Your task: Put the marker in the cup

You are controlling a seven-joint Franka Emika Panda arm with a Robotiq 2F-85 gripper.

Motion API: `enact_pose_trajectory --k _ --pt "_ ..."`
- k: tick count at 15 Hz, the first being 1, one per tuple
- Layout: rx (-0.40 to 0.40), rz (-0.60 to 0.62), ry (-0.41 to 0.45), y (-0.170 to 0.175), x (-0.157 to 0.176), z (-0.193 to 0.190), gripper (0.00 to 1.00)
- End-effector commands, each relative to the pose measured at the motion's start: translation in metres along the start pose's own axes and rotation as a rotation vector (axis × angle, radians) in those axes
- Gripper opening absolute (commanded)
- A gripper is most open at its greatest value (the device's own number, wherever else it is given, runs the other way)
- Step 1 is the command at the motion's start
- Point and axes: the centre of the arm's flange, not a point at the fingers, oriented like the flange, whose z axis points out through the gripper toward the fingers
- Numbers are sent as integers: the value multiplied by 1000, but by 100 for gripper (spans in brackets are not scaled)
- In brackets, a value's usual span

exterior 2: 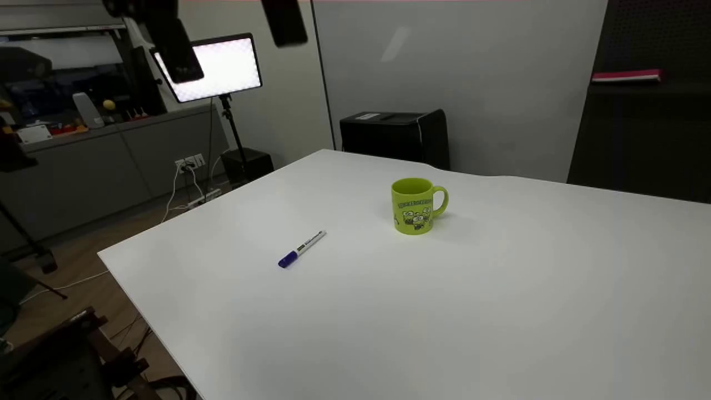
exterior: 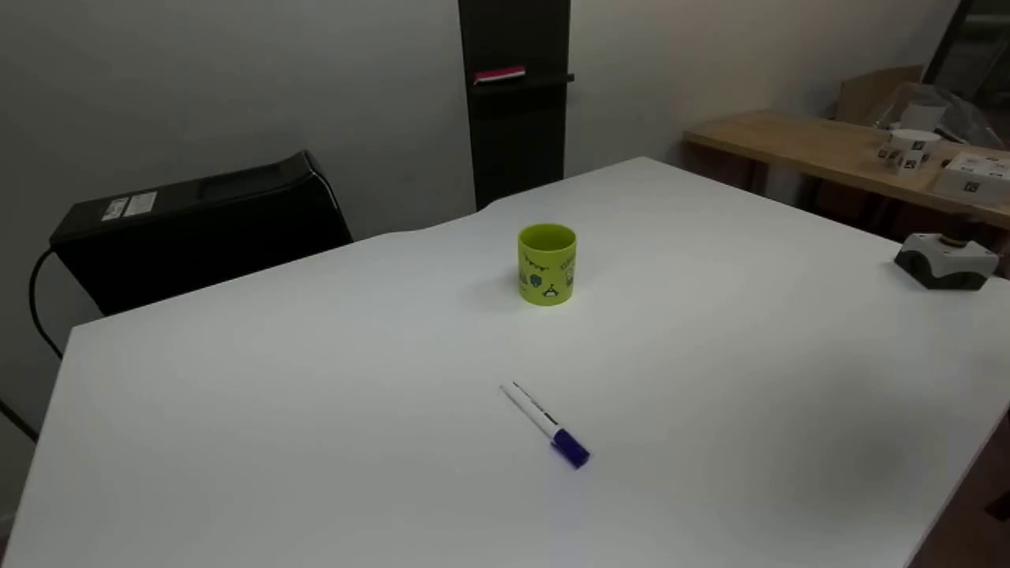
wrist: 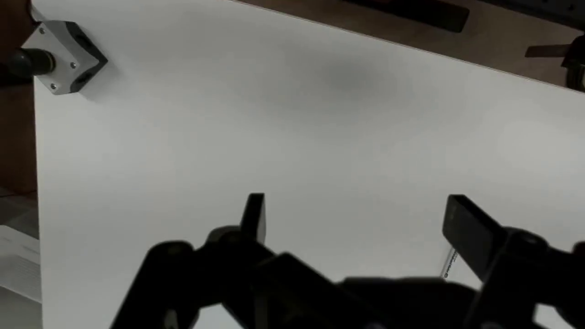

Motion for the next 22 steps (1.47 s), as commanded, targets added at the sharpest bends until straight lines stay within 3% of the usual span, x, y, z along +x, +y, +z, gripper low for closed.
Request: enact_pose_trajectory --k 1,6,13,16,21,22 --pt "5 27 39 -1 33 23 100" --pt "58 26 90 -26 98 62 100" --pt "81 -30 101 -99 179 91 100" --pt "69 138 92 -119 205 97 100" --pt "50 236 44 -139 232 115 100" --pt "63 194 71 -128 209 112 100"
